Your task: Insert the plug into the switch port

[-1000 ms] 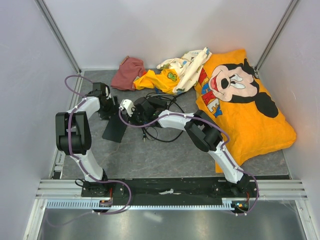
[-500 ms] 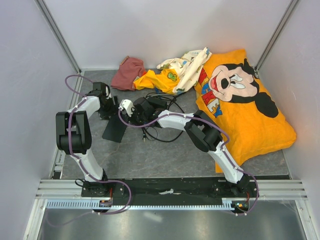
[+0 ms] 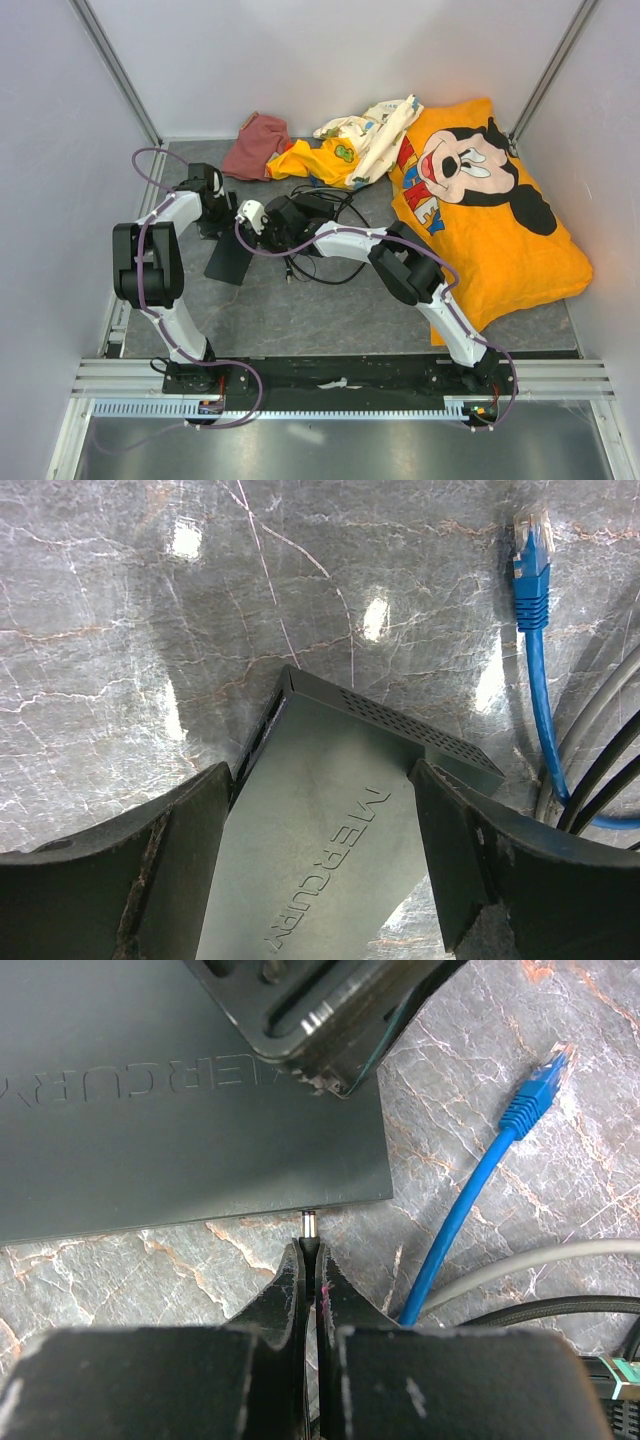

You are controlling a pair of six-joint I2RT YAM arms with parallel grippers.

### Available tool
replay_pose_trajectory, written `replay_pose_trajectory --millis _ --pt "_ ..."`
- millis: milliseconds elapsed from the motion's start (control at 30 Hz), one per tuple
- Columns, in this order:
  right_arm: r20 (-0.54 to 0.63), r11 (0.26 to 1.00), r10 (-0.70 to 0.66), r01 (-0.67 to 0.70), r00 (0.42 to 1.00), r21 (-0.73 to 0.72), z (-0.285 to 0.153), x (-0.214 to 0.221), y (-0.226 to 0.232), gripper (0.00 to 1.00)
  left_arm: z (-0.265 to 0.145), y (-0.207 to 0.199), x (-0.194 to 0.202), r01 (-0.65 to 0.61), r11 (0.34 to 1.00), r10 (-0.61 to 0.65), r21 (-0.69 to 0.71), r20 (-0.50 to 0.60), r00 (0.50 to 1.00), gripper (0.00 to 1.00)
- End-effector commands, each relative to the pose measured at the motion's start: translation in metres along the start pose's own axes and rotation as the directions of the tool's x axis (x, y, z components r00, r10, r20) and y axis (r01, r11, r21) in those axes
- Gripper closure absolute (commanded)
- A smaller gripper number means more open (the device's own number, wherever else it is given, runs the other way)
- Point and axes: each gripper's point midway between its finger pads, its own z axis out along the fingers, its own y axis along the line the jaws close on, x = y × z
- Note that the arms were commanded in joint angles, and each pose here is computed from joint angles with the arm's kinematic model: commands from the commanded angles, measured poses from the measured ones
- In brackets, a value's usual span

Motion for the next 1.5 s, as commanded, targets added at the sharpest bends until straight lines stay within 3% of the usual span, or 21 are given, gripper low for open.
replay_pose_trajectory --millis 0,667,1000,1467 --pt "0.104 0.999 -0.035 0.033 0.994 0.025 -0.018 -0.048 -0.002 1.0 0.005 0.011 0.01 -0.03 0.998 0.027 -0.063 -0.049 0.998 0.2" --pt "0.13 0.999 -0.051 0.051 0.99 0.009 -0.021 -0.057 0.0 1.0 0.007 0.012 0.012 -0.033 0.997 0.029 -0.065 -0.064 0.998 0.2" --pt "0.132 0.994 -0.103 0.106 0.986 -0.017 -0.008 -0.048 0.004 1.0 0.01 -0.006 0.021 -0.083 0.996 0.082 -0.013 -0.092 0.992 0.2" --pt "0.221 0.994 -0.094 0.105 0.971 -0.039 -0.007 -0.077 0.007 1.0 0.019 -0.018 0.044 -0.109 0.994 0.11 0.015 -0.175 0.978 0.2"
